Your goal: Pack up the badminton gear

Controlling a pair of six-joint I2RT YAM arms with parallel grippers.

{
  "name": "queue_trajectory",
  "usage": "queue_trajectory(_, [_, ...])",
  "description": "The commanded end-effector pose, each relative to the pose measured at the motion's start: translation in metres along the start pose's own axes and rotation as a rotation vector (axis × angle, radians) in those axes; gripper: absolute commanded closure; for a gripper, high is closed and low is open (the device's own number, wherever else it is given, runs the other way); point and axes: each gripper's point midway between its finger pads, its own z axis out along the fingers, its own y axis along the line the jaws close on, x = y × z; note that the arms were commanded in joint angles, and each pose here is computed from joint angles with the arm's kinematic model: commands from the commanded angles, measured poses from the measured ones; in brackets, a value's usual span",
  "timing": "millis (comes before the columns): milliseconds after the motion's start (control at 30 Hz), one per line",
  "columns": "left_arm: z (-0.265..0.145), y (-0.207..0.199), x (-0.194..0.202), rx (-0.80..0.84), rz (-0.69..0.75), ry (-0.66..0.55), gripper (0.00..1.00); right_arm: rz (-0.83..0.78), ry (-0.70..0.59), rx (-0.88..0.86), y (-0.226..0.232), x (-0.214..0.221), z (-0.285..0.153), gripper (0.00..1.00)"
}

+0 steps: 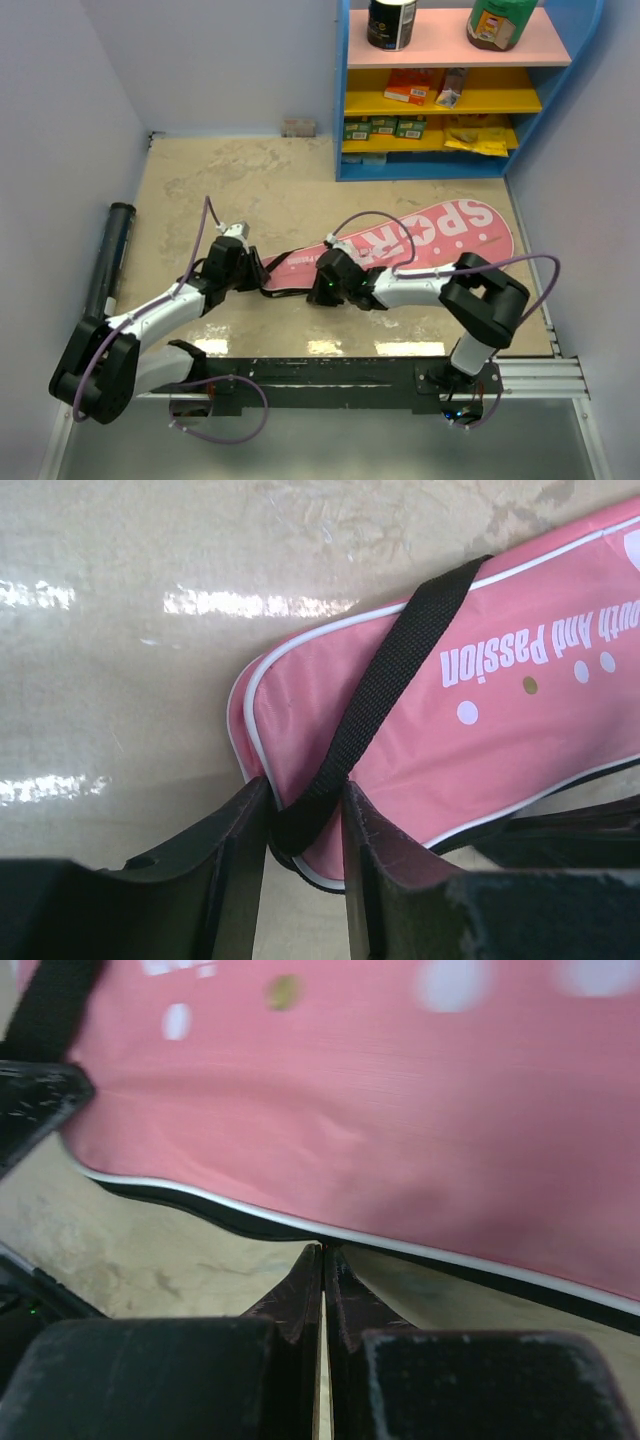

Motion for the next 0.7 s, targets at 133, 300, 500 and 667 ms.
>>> queue_trajectory(133, [-0.018,-0.014,0.071,0.069,-0.016,0.142,0.64,-0.006,0.098,-0.248,0.111,0.046,0.023,1.00])
queue_trajectory(300, [-0.027,-0.015,0.081,0.114,-0.046,0.123,0.69,-0.025,0.139,-0.222,0.101,0.066,0.030,1.00])
queue_trajectory(500, [-0.040,-0.018,0.101,0.183,-0.080,0.129,0.81,-0.020,0.139,-0.168,0.068,0.074,0.021,1.00])
queue_trajectory(667, [-0.046,-0.022,0.124,0.226,-0.095,0.153,0.85,0.001,0.110,-0.142,0.061,0.069,0.013,1.00])
